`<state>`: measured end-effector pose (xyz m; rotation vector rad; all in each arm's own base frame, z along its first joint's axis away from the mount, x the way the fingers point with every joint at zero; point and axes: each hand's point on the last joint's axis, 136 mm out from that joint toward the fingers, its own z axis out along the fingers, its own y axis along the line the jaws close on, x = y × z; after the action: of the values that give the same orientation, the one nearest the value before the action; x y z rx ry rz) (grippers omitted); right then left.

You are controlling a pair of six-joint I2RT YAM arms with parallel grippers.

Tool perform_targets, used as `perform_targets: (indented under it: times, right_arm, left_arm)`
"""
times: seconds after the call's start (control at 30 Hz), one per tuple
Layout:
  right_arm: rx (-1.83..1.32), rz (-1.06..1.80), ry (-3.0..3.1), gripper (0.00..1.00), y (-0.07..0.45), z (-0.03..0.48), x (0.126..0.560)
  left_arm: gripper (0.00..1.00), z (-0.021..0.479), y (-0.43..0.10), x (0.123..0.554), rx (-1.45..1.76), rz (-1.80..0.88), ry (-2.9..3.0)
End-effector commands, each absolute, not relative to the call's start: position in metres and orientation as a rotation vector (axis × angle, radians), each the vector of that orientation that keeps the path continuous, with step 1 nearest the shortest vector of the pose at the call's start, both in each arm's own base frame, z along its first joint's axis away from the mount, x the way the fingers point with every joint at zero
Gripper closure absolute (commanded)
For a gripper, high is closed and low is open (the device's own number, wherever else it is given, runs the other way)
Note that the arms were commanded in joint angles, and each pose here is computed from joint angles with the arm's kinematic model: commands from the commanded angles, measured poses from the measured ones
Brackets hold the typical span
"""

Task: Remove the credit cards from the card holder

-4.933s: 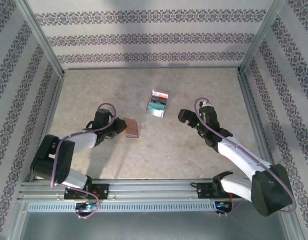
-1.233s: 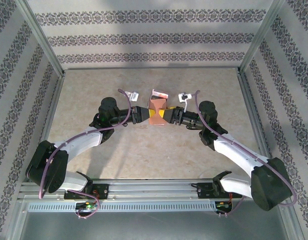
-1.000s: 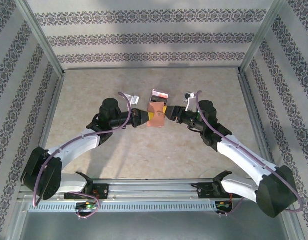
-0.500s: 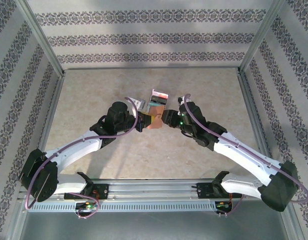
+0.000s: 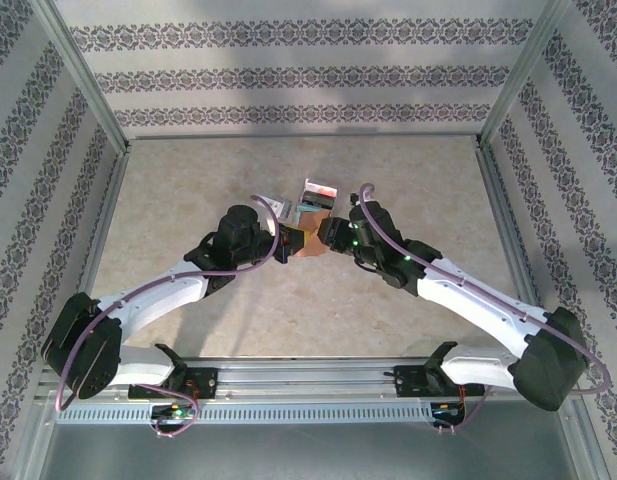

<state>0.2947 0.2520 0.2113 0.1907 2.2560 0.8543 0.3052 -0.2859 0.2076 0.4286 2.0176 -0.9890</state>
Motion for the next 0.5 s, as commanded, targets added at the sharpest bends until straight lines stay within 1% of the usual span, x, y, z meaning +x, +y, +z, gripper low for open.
perform_targets:
  times: [0.0,0.17,0.47]
  right_arm:
    - [0.184,0.942,2.221,0.65,0.269,0.225,0.298]
    - [0.179,0.960,2.234,0.65,0.275,0.221,0.300]
    - [0.168,0.990,2.249,0.56,0.285,0.215,0.302]
  left_arm:
    - [1.00,0.222,-0.295,0.303,0.441,-1.051,1.945]
    - [1.00,0.223,-0.296,0.303,0.439,-1.062,1.938]
    - [1.00,0.225,-0.300,0.300,0.452,-1.102,1.917]
